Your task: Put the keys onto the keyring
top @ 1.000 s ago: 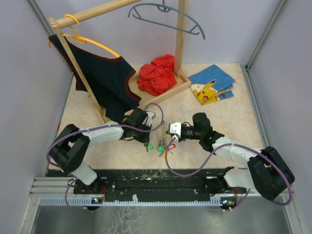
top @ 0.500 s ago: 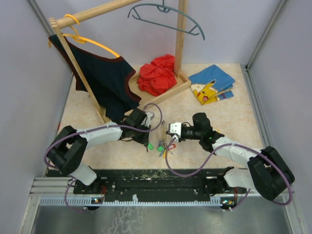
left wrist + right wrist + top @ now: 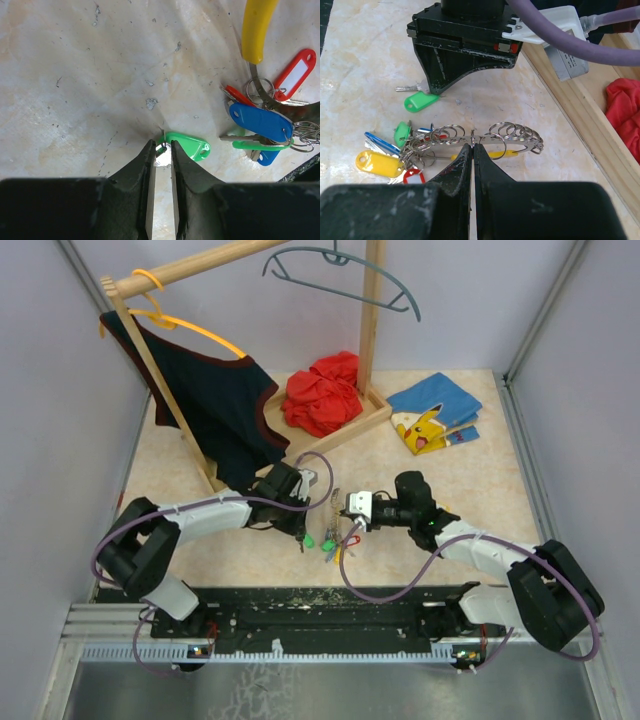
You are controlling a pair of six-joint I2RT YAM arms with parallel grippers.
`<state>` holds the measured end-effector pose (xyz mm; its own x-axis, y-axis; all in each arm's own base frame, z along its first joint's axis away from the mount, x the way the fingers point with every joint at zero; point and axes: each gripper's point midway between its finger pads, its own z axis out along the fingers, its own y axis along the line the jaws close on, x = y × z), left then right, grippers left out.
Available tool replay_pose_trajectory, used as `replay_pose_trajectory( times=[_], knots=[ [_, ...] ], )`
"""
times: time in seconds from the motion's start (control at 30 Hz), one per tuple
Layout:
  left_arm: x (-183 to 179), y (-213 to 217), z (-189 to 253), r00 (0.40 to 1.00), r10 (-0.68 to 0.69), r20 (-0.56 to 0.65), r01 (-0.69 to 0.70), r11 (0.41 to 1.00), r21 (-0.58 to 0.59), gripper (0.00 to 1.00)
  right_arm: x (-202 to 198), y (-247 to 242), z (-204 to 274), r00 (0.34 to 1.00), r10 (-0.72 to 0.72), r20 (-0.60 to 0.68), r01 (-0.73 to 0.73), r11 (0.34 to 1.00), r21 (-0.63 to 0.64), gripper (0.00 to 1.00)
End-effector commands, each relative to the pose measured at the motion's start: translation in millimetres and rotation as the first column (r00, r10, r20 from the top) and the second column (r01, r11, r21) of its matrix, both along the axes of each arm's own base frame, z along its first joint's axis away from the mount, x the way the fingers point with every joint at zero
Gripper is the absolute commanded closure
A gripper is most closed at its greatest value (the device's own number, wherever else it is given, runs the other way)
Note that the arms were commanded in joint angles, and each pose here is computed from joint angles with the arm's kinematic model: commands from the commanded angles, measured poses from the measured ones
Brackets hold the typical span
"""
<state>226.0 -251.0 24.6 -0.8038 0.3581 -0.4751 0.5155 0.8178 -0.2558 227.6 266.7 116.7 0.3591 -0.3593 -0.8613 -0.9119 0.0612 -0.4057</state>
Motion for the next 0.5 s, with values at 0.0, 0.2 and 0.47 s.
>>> replay_pose_trajectory(
  times=[0.0, 0.2, 0.47],
  knots=[
    [-3.5, -5.0, -3.6, 1.000, -0.012, -0.016, 0.012, 1.000, -0.010, 0.77, 6.9, 10.3, 25.5, 0.998, 0.025, 0.051, -0.028, 0.998, 0.060, 1.00],
    [-6.2, -4.4, -4.4, 1.000, -0.012, -0.017, 0.012, 1.000, -0.002, 0.80, 7.2, 10.2, 26.8, 0.998, 0.025, 0.053, -0.029, 0.998, 0.064, 1.00],
    [-3.3, -2.0, -3.3, 1.000, -0.010, 0.017, 0.010, 1.000, 0.012, 0.99, 6.6, 9.5, 27.1, 0.998, 0.025, 0.052, -0.029, 0.997, 0.067, 1.00]
  ],
)
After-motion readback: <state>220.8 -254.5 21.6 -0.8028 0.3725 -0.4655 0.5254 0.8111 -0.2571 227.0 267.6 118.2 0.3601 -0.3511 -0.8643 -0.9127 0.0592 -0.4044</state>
